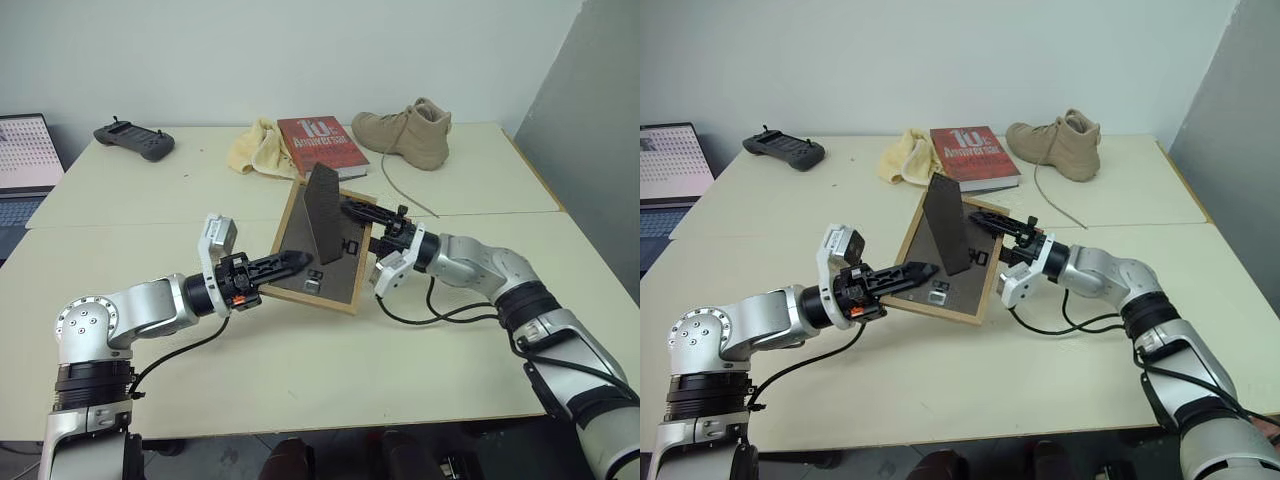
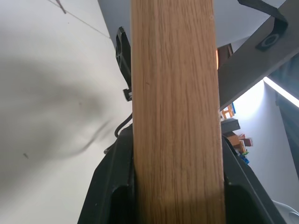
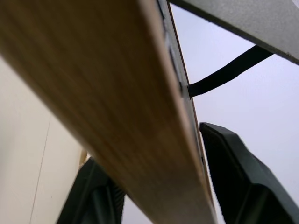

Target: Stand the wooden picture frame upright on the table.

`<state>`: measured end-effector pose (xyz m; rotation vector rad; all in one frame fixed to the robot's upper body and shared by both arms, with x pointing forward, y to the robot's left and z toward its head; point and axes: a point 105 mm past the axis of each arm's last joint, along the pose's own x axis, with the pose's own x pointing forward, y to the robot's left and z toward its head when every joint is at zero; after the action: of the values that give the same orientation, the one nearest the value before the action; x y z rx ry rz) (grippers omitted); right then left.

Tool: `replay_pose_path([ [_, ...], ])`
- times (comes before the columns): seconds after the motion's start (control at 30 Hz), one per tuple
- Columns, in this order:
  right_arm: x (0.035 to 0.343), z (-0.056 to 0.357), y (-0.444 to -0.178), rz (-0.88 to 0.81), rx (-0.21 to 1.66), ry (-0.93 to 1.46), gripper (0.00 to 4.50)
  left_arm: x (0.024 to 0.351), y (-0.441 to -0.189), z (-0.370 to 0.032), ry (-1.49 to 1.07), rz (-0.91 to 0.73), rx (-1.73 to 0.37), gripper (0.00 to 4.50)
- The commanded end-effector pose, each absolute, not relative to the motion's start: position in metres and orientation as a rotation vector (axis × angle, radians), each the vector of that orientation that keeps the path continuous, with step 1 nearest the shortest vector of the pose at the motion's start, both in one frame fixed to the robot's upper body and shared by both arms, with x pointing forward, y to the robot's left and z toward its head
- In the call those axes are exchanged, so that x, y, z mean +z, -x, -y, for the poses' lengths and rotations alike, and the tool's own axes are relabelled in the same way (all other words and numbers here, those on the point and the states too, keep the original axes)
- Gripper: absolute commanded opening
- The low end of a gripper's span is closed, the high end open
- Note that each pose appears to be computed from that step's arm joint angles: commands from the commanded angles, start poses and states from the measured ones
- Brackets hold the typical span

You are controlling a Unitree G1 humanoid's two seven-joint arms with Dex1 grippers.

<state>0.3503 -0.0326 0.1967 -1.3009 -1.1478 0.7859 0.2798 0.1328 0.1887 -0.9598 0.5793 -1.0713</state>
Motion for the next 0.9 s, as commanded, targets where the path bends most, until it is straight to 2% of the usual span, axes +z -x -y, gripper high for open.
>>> replay_pose_path([
  [0.03, 0.224, 0.030, -0.344, 1.261, 0.734, 1.240, 1.67, 0.192, -0.278, -0.130, 0.913, -0.560, -1.058, 1.64],
  [0.07, 0.224, 0.031, -0.344, 1.262, 0.732, 1.240, 1.64, 0.194, -0.276, -0.130, 0.904, -0.556, -1.068, 1.98],
  [0.1, 0.225, 0.032, -0.345, 1.263, 0.730, 1.241, 1.61, 0.195, -0.275, -0.129, 0.897, -0.550, -1.074, 2.07],
  [0.2, 0.226, 0.038, -0.345, 1.262, 0.734, 1.240, 1.36, 0.200, -0.280, -0.138, 0.907, -0.504, -1.037, 2.73],
  [0.33, 0.224, 0.055, -0.351, 1.190, 0.763, 1.228, 1.34, 0.221, -0.296, -0.175, 0.888, -0.375, -0.903, 3.58],
  [0.4, 0.220, 0.063, -0.358, 1.096, 0.788, 1.178, 1.34, 0.225, -0.298, -0.190, 0.821, -0.338, -0.838, 3.96],
  [0.47, 0.214, 0.068, -0.375, 0.897, 0.812, 1.050, 1.33, 0.220, -0.293, -0.196, 0.660, -0.331, -0.774, 4.42],
  [0.5, 0.215, 0.068, -0.388, 0.760, 0.818, 0.917, 1.33, 0.214, -0.289, -0.195, 0.550, -0.332, -0.745, 4.49],
  [0.6, 0.213, 0.064, -0.404, 0.524, 0.928, 0.598, 1.33, 0.195, -0.283, -0.190, 0.290, -0.332, -0.675, 4.50],
  [0.7, 0.210, 0.047, -0.412, 0.276, 1.085, 0.254, 1.33, 0.183, -0.282, -0.177, 0.009, -0.225, -0.618, 4.50],
  [0.83, 0.204, 0.026, -0.407, 0.064, 1.248, -0.005, 1.33, 0.188, -0.278, -0.159, -0.075, -0.065, -0.626, 4.50],
  [0.9, 0.189, 0.016, -0.402, -0.062, 1.322, -0.093, 1.33, 0.186, -0.275, -0.153, -0.105, -0.016, -0.624, 4.50],
])
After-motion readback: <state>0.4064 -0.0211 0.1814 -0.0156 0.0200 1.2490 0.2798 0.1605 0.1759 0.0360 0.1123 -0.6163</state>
